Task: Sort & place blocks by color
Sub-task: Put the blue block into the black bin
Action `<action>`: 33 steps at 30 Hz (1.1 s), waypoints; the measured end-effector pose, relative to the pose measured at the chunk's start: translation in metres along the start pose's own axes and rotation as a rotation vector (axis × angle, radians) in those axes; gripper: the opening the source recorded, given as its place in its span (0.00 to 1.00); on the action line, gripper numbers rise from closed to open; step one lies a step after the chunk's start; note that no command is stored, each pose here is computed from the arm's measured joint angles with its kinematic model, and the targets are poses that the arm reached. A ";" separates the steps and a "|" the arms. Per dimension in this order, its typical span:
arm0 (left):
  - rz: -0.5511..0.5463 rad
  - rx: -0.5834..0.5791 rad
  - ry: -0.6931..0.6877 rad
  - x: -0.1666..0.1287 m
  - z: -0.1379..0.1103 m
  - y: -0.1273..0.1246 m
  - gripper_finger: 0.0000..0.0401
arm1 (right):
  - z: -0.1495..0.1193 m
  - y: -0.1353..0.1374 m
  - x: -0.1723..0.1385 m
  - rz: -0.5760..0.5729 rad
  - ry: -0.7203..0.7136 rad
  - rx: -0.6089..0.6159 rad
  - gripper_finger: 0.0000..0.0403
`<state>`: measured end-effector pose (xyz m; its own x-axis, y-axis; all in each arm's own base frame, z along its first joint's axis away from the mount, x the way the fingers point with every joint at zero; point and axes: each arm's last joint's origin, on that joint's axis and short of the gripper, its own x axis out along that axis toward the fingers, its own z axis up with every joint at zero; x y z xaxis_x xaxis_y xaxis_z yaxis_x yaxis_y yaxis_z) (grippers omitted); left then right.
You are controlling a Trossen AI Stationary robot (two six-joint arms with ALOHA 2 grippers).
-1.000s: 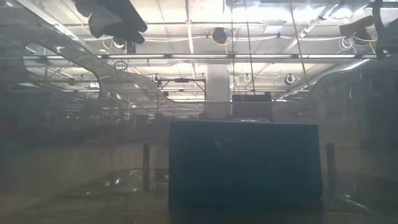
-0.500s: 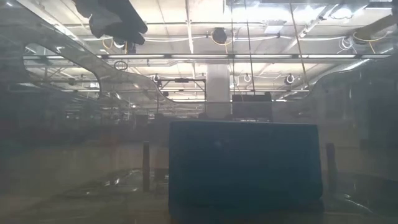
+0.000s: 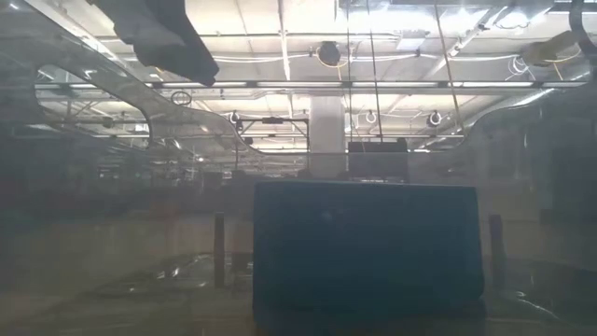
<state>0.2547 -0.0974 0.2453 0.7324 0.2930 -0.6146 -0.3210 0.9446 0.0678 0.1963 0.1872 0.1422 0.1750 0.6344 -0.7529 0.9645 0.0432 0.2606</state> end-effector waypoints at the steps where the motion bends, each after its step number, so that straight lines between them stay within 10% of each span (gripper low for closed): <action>1: 0.000 -0.006 0.000 0.000 0.000 0.000 0.50 | 0.000 0.000 0.000 -0.001 -0.002 -0.018 0.45; 12: -0.007 -0.061 -0.011 0.000 0.001 -0.001 0.50 | -0.004 0.001 -0.024 0.057 -0.038 -0.250 0.45; 24: -0.014 -0.190 -0.007 0.000 0.001 -0.001 0.50 | -0.011 0.006 -0.033 0.182 -0.407 -1.118 0.45; 33: -0.020 -0.269 -0.006 0.000 0.001 -0.001 0.50 | -0.039 0.007 -0.018 0.380 -0.407 -1.278 0.45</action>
<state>0.2559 -0.0983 0.2465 0.7436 0.2763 -0.6088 -0.4539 0.8772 -0.1563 0.1924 0.2060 0.1807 0.6392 0.5094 -0.5761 0.0377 0.7275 0.6851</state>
